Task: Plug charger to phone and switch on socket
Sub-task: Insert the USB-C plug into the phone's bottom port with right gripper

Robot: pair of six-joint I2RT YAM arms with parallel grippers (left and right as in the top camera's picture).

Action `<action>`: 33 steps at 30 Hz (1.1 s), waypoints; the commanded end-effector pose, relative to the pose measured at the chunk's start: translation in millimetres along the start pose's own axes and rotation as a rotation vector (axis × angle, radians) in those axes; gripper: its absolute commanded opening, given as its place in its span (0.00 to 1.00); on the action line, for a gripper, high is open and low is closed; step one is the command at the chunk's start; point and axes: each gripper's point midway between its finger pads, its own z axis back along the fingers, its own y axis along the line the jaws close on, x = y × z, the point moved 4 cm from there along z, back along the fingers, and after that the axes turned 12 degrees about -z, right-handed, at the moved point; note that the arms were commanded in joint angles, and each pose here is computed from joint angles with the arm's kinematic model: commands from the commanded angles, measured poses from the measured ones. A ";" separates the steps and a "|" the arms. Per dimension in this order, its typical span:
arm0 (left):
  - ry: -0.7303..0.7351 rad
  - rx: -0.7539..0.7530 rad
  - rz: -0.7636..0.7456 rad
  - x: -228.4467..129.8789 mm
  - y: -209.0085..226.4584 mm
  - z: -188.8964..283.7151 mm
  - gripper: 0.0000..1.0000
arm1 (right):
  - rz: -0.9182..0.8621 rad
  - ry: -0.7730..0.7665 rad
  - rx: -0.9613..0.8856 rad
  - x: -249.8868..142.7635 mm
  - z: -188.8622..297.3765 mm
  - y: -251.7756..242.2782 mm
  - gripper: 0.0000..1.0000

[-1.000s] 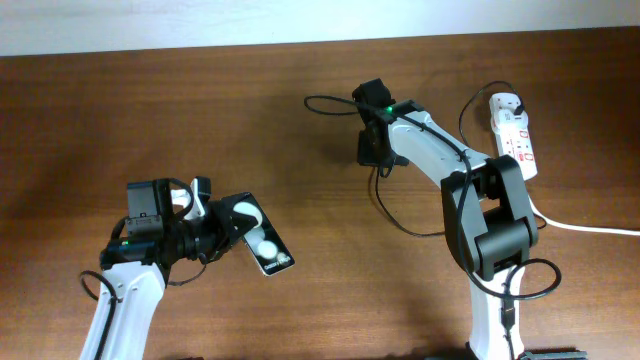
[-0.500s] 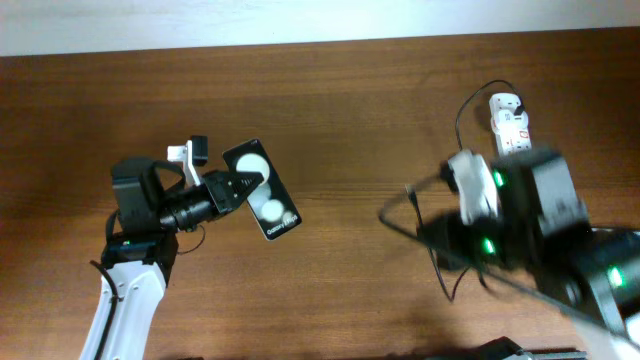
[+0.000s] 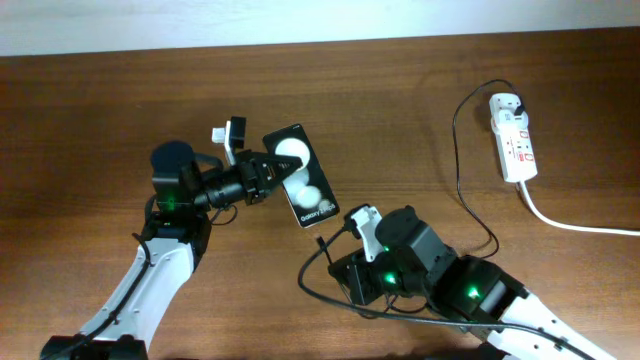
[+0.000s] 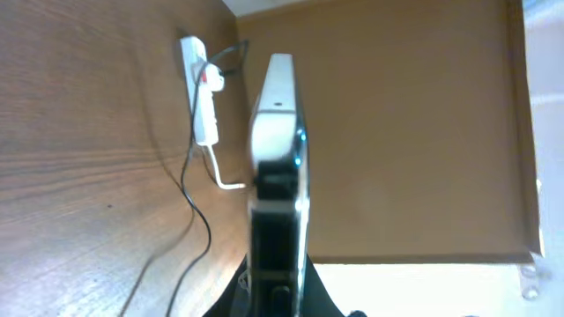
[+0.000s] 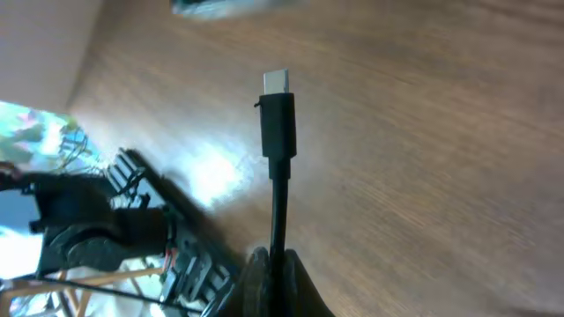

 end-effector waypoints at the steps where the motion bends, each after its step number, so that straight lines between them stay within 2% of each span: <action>1: 0.040 -0.051 -0.026 0.3 -12.8 1.3 0.00 | -0.003 -0.052 -0.027 6.8 -0.2 -1.8 0.04; 7: 0.018 -0.039 -0.041 6.0 -8.2 9.4 0.00 | 0.017 -0.094 0.022 6.9 17.5 7.8 0.04; 20: 0.026 -0.044 -0.014 5.0 -9.1 9.5 0.00 | -0.008 -0.052 0.058 7.5 5.6 12.7 0.04; 26: 0.066 -0.074 -0.015 -0.3 -12.8 9.9 0.00 | 0.008 -0.094 0.084 15.5 6.6 18.8 0.04; 33: 0.095 -0.095 -0.016 -4.1 -15.7 10.5 0.00 | 0.003 -0.159 0.021 24.1 7.2 10.5 0.04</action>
